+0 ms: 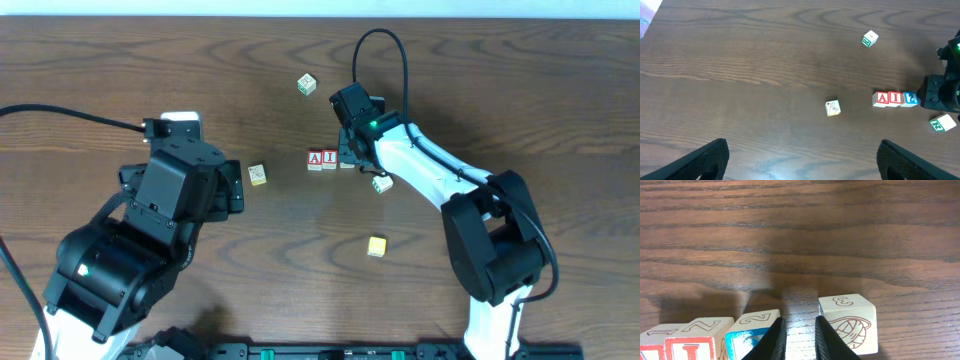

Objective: Spell out Ai2

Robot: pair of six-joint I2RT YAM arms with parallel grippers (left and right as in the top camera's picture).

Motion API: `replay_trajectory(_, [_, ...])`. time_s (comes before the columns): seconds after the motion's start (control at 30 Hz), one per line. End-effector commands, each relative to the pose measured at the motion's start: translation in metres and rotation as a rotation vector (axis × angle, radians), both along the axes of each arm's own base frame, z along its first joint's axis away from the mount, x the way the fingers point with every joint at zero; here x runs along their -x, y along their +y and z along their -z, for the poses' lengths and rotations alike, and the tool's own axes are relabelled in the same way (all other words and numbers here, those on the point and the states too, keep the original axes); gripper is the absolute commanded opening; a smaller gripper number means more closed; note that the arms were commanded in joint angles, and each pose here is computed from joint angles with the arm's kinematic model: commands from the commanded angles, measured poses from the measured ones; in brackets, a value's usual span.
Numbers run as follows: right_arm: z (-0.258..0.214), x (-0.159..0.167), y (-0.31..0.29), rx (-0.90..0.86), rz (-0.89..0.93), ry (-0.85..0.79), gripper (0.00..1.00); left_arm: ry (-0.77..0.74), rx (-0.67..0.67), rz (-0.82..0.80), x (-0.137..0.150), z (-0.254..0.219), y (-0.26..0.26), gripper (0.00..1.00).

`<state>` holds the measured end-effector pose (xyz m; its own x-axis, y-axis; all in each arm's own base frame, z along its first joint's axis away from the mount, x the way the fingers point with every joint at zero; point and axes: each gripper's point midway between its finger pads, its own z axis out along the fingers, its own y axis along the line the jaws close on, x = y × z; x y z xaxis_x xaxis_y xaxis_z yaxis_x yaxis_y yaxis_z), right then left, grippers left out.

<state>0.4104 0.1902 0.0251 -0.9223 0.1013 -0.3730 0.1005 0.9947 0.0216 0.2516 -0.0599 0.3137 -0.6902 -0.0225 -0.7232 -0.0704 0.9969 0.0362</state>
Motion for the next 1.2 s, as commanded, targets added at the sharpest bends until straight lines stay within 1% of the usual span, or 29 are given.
replay_trajectory(0.0, [-0.0071,0.0026,0.003,-0.01,0.0,-0.012,0.2,-0.014,-0.003,-0.025,-0.0012,-0.0031,0.004,0.95])
replay_trajectory(0.33, [-0.0058,0.0057,0.0058,-0.032,0.008,0.005,0.2,-0.014,-0.003,-0.025,-0.0012,-0.0031,0.004,0.95])
replay_trajectory(0.63, [-0.0059,0.0057,0.0058,-0.033,0.01,0.005,0.24,-0.014,-0.003,-0.025,-0.0012,-0.0031,0.004,0.95])
replay_trajectory(0.87, [-0.0059,0.0057,0.0058,-0.033,0.01,0.005,0.23,-0.014,-0.003,-0.025,-0.0012,-0.0031,0.004,0.95])
replay_trajectory(1.17, [-0.0058,0.0058,0.0058,-0.033,0.01,0.006,0.28,-0.014,-0.003,-0.025,-0.0012,-0.0032,0.004,0.95])
